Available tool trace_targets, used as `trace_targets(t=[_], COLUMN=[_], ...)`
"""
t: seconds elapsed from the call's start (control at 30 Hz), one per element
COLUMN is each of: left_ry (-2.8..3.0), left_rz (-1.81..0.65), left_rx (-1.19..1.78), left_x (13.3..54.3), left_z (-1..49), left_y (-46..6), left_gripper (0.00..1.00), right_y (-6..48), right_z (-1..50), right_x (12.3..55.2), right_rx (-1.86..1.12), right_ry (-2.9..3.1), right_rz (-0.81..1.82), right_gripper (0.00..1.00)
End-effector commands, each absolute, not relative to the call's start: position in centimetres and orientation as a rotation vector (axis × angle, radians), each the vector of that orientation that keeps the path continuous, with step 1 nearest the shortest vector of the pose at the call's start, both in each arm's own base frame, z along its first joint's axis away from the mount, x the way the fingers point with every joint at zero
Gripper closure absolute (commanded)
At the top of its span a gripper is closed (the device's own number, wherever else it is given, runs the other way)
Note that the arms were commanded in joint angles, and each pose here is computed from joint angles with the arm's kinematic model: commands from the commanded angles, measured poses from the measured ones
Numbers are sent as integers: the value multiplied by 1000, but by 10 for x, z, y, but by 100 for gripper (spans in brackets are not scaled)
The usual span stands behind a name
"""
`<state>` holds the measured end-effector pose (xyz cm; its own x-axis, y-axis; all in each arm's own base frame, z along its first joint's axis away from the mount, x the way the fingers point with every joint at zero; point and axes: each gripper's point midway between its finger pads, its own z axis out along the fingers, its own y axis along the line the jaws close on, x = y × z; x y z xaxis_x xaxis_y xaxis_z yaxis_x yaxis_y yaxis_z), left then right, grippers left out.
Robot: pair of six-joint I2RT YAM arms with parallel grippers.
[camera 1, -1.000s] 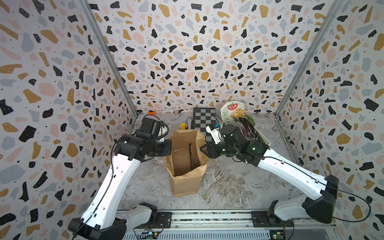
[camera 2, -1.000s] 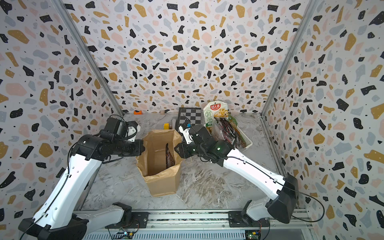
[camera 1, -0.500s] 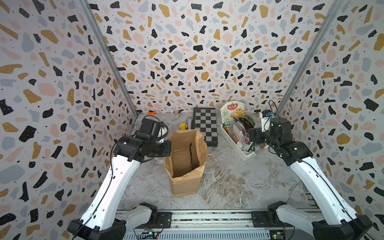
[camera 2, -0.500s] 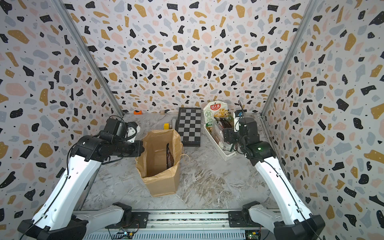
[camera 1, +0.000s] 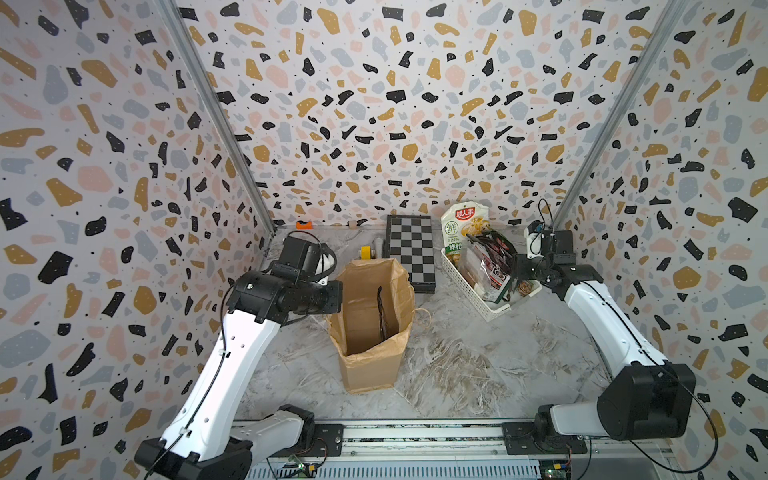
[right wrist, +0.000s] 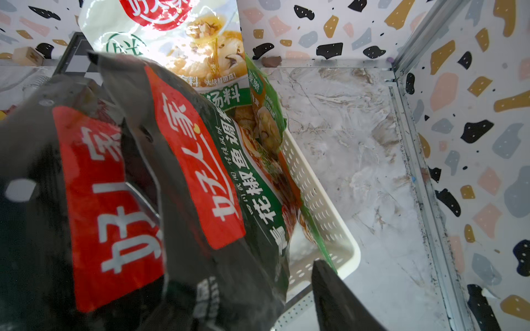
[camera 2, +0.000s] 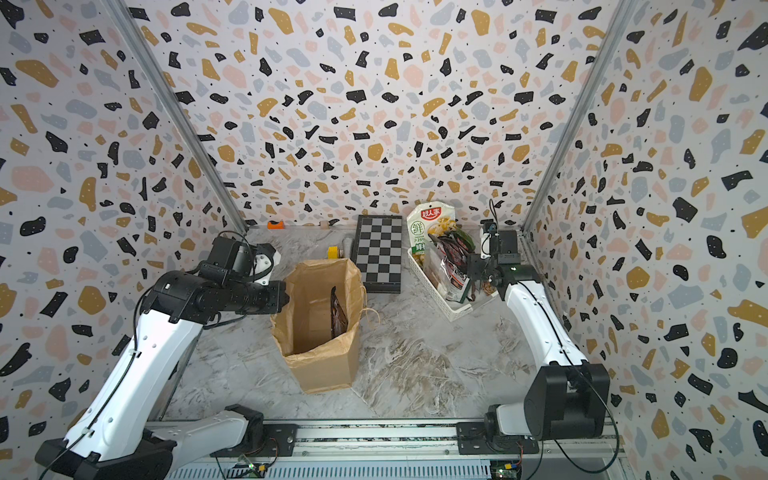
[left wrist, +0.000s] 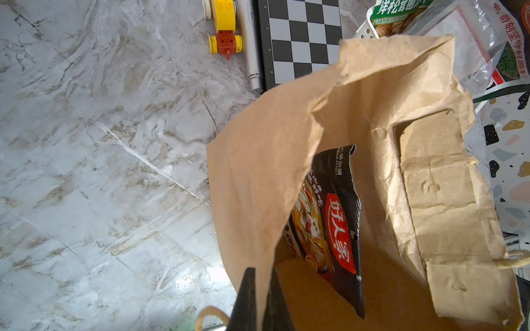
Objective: Place the condiment packets inside the bag
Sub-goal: Pick up the condiment packet from the storage box.
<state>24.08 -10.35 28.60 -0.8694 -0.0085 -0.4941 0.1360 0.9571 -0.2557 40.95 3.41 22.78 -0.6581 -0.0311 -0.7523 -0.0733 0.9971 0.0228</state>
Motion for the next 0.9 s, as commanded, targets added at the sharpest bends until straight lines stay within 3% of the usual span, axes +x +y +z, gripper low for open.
trace_targets(t=[0.0, 0.2, 0.37, 0.5, 0.87], left_ry=[2554, 2552, 2552, 2554, 2562], left_rz=[-398, -393, -388, -389, -379], left_rx=[122, 126, 126, 127, 128], left_x=[242, 242, 243, 245, 245], left_z=[294, 293, 292, 291, 288], left_y=[-106, -105, -105, -106, -105], left_gripper=[100, 100, 100, 100, 100], right_y=[35, 49, 46, 43, 33], right_z=[251, 252, 280, 297, 276], right_x=[430, 444, 439, 434, 437], right_rx=[-85, -150, -153, -158, -131], right_ry=[2224, 2231, 2156, 2118, 2158], right_rz=[63, 140, 114, 123, 206], right_gripper=[42, 45, 34, 32, 42])
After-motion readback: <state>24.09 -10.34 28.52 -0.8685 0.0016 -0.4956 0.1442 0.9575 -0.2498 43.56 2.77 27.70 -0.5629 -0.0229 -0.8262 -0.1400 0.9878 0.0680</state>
